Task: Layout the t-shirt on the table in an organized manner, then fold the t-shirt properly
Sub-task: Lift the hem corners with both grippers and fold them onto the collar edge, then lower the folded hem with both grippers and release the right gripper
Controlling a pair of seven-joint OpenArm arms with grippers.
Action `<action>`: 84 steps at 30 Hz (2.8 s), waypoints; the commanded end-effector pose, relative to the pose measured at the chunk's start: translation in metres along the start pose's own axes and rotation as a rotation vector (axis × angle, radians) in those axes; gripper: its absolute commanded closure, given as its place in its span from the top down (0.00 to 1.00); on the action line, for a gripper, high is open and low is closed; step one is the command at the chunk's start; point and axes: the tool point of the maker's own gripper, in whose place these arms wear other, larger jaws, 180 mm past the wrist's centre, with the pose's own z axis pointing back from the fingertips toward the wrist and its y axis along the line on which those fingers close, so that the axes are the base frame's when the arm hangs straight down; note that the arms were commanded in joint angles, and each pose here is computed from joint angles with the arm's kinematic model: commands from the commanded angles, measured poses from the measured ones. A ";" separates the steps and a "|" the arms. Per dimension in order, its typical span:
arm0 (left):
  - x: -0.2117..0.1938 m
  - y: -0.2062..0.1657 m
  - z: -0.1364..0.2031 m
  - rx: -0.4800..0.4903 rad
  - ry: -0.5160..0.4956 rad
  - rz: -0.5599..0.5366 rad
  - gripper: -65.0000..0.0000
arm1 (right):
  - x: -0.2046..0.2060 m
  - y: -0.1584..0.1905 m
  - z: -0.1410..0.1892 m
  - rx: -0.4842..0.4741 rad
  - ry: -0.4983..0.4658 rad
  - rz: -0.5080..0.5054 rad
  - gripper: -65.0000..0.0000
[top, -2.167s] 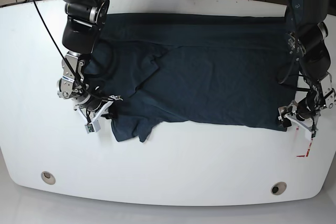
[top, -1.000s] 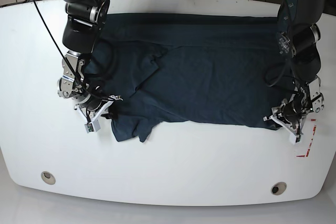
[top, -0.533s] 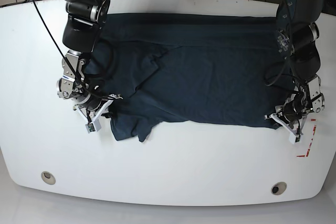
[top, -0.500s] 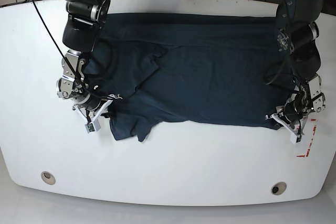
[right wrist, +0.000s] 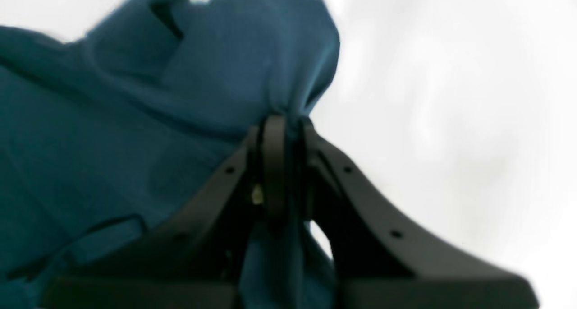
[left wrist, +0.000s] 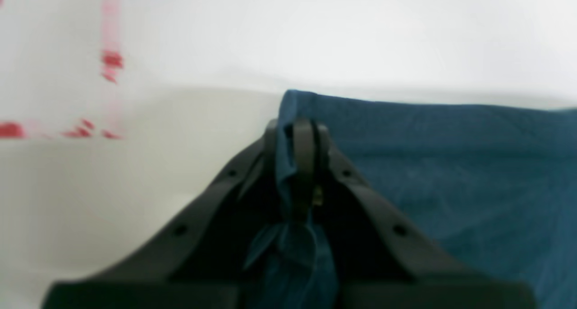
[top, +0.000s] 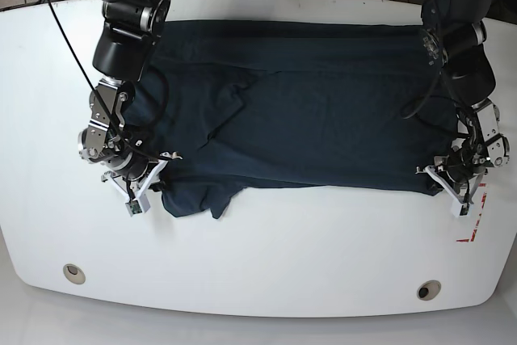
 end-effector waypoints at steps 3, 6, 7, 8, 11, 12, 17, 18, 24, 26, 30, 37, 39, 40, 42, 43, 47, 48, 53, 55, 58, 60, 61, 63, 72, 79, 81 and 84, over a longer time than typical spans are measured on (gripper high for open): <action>0.028 0.005 0.016 0.009 -0.069 -0.066 0.01 | 0.042 -0.013 0.019 -0.054 -0.067 0.055 0.00; 0.031 0.005 0.022 0.010 -0.066 -0.098 0.01 | 0.052 -0.016 0.028 -0.078 -0.077 0.079 0.00; 0.035 0.006 0.025 0.019 -0.067 -0.106 0.01 | 0.057 -0.018 0.032 -0.090 -0.082 0.091 0.00; 0.035 0.007 0.026 0.023 -0.066 -0.108 0.01 | 0.058 -0.018 0.034 -0.094 -0.082 0.095 0.00; 0.033 0.017 0.034 0.052 -0.060 -0.093 0.01 | 0.062 -0.020 0.041 -0.113 -0.070 0.111 0.00; 0.035 0.021 0.039 0.066 -0.067 -0.087 0.01 | 0.063 -0.021 0.043 -0.120 -0.065 0.116 0.00; 0.039 0.033 0.053 0.109 -0.067 -0.079 0.01 | 0.060 -0.023 0.056 -0.153 -0.045 0.142 0.00; 0.040 0.034 0.056 0.117 -0.063 -0.084 0.01 | 0.060 -0.023 0.061 -0.165 -0.044 0.152 0.00; 0.032 0.043 0.073 0.172 -0.030 -0.112 0.01 | 0.053 -0.021 0.083 -0.217 -0.031 0.196 0.00; 0.032 0.045 0.080 0.195 -0.025 -0.129 0.01 | 0.050 -0.015 0.087 -0.219 -0.029 0.200 0.00; 0.025 0.044 0.089 0.220 0.001 -0.154 0.01 | 0.039 -0.010 0.097 -0.235 -0.015 0.216 0.00; 0.006 0.036 0.112 0.282 0.053 -0.216 0.01 | 0.014 0.005 0.108 -0.234 0.013 0.221 0.00; -0.002 0.032 0.116 0.292 0.072 -0.229 0.01 | 0.009 0.009 0.110 -0.233 0.016 0.221 0.00; -0.005 0.027 0.117 0.290 0.075 -0.232 0.01 | 0.005 0.011 0.112 -0.233 0.022 0.222 0.00; -0.011 0.021 0.120 0.293 0.082 -0.239 0.01 | -0.002 0.013 0.114 -0.231 0.034 0.223 0.00; -0.015 0.019 0.123 0.298 0.088 -0.246 0.01 | -0.006 0.015 0.115 -0.229 0.040 0.224 0.00; -0.036 0.016 0.134 0.318 0.128 -0.276 0.01 | -0.018 0.018 0.118 -0.226 0.064 0.226 0.00; -0.041 0.015 0.137 0.320 0.135 -0.284 0.01 | -0.021 0.018 0.118 -0.225 0.069 0.226 0.00; -0.063 0.012 0.144 0.322 0.177 -0.307 0.01 | -0.032 0.021 0.120 -0.219 0.091 0.223 0.00; -0.071 0.012 0.145 0.320 0.196 -0.305 0.01 | -0.035 0.022 0.120 -0.217 0.097 0.222 0.00; -0.081 0.014 0.145 0.317 0.220 -0.303 0.01 | -0.037 0.021 0.121 -0.218 0.102 0.219 0.00; -0.086 0.013 0.145 0.314 0.231 -0.302 0.01 | -0.038 0.021 0.121 -0.217 0.105 0.219 0.00; -0.094 0.013 0.147 0.312 0.249 -0.304 0.01 | -0.043 0.022 0.121 -0.214 0.114 0.217 0.00; -0.100 0.014 0.148 0.311 0.264 -0.306 0.01 | -0.048 0.024 0.122 -0.210 0.125 0.216 0.00; -0.115 0.012 0.150 0.304 0.299 -0.311 0.02 | -0.063 0.026 0.123 -0.201 0.158 0.211 0.07; -0.120 0.012 0.152 0.303 0.313 -0.317 0.19 | -0.073 0.029 0.126 -0.197 0.178 0.211 0.55; -0.119 0.011 0.152 0.303 0.311 -0.316 0.29 | -0.068 0.029 0.129 -0.205 0.165 0.219 0.64; -0.119 0.012 0.152 0.304 0.312 -0.317 0.44 | -0.058 0.036 0.132 -0.208 0.128 0.211 0.73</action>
